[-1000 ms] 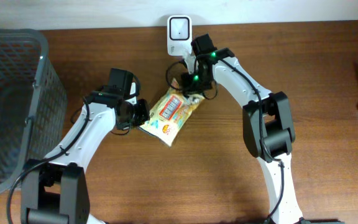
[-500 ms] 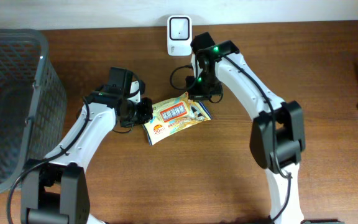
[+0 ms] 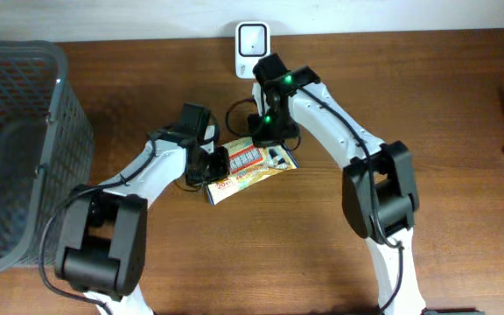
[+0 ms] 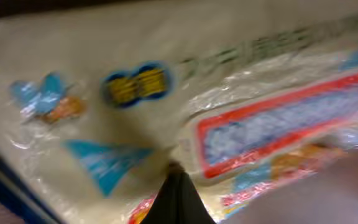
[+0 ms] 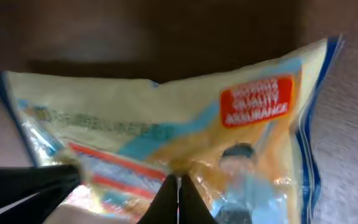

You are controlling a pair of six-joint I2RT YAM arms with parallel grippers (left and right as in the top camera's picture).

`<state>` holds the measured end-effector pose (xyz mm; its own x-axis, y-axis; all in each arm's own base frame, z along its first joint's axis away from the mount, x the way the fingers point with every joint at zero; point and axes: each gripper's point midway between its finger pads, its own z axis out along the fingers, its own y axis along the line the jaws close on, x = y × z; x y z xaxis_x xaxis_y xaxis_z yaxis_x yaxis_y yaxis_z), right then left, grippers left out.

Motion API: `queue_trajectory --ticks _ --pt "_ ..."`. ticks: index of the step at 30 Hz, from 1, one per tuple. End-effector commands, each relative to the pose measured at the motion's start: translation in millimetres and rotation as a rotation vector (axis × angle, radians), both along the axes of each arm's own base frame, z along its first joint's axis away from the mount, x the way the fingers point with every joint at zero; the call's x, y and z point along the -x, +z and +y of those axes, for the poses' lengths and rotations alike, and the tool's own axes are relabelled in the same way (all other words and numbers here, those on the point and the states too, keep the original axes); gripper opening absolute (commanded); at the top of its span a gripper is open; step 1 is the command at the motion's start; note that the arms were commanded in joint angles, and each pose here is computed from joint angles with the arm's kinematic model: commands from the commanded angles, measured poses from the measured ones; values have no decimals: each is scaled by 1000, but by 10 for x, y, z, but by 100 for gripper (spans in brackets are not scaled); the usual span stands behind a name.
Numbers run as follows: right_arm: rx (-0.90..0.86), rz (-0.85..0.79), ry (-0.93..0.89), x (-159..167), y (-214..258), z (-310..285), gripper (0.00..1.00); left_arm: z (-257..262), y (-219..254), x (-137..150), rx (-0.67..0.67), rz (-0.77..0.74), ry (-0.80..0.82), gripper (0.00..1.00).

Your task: Scan the item barcode

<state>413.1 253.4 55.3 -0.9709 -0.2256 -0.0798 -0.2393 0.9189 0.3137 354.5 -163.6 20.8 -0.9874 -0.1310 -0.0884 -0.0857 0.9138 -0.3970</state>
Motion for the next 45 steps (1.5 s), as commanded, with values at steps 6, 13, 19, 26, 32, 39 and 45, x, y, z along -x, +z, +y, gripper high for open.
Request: queue_trajectory --ticks 6,13,19,26,32,39,45 --pt "304 38 -102 84 -573 -582 4 670 -133 -104 -351 -33 108 0" --pt "260 -18 -94 106 1 -498 4 824 222 -299 -350 -26 159 0" --pt "207 -116 -146 -79 526 -604 4 768 325 -322 -313 -17 156 0" --pt "219 -65 -286 -222 561 -1284 23 594 329 -180 -192 59 131 19" --pt "205 -37 -378 -290 558 -1673 99 531 338 -159 -156 71 123 99" --pt "205 -29 -373 -288 529 -1688 99 365 322 -146 -64 70 61 99" --pt "146 -17 -297 -264 516 -1573 99 340 124 -195 -68 79 37 85"
